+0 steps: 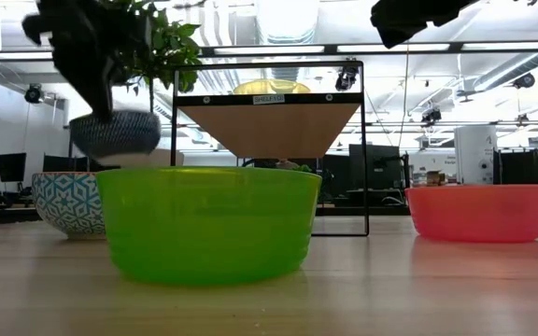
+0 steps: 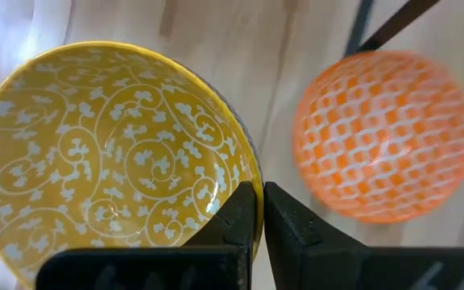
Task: Place and stack bowls onto a shelf
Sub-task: Stack the yellow patterned bowl on top of the blue patterned bowl on the shelf
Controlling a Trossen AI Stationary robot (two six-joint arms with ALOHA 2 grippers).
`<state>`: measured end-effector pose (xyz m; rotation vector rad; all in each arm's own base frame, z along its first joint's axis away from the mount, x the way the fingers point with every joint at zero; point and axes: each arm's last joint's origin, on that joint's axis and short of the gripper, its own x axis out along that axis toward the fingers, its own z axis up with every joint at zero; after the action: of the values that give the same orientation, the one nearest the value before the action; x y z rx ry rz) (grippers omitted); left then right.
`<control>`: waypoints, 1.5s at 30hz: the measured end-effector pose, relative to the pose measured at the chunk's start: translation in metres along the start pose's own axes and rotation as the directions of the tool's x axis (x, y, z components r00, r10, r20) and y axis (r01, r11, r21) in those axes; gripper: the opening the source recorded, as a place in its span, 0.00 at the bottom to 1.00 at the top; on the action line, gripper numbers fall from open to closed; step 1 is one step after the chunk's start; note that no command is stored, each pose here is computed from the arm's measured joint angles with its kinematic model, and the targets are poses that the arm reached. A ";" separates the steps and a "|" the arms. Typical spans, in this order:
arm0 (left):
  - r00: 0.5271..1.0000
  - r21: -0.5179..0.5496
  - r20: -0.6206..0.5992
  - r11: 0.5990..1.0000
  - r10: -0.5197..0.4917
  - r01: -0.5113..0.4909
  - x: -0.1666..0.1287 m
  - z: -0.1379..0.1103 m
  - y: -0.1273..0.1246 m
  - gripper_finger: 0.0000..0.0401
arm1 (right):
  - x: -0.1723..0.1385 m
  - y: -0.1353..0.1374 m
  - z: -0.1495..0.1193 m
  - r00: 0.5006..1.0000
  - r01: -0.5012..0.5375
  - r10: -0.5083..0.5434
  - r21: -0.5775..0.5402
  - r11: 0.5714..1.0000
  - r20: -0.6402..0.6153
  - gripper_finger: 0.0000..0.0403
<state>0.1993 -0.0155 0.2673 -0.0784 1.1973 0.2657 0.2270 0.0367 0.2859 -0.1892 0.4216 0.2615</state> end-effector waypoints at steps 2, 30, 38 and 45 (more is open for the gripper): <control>0.999 0.017 0.038 1.000 -0.019 0.018 -0.008 0.005 -0.006 0.00 | 0.000 0.000 0.000 1.000 0.000 0.000 0.000 1.000 0.003 0.02; 0.993 0.109 0.120 0.994 -0.021 0.008 -0.024 0.032 -0.044 0.00 | 0.001 0.002 -0.003 0.999 -0.039 0.039 -0.033 0.999 0.001 0.02; 0.986 0.099 0.162 0.995 -0.040 0.025 -0.025 0.036 -0.046 0.00 | 0.001 0.002 -0.003 0.999 -0.040 0.040 -0.034 0.999 0.001 0.02; 0.965 0.118 0.260 0.993 -0.042 0.011 -0.046 0.050 -0.046 0.00 | 0.001 0.002 -0.003 0.999 -0.040 0.040 -0.036 0.999 0.000 0.02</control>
<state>0.2403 -0.0570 0.3241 0.0414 0.9452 0.1758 0.2261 0.0377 0.2828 -0.2163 0.4200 0.3083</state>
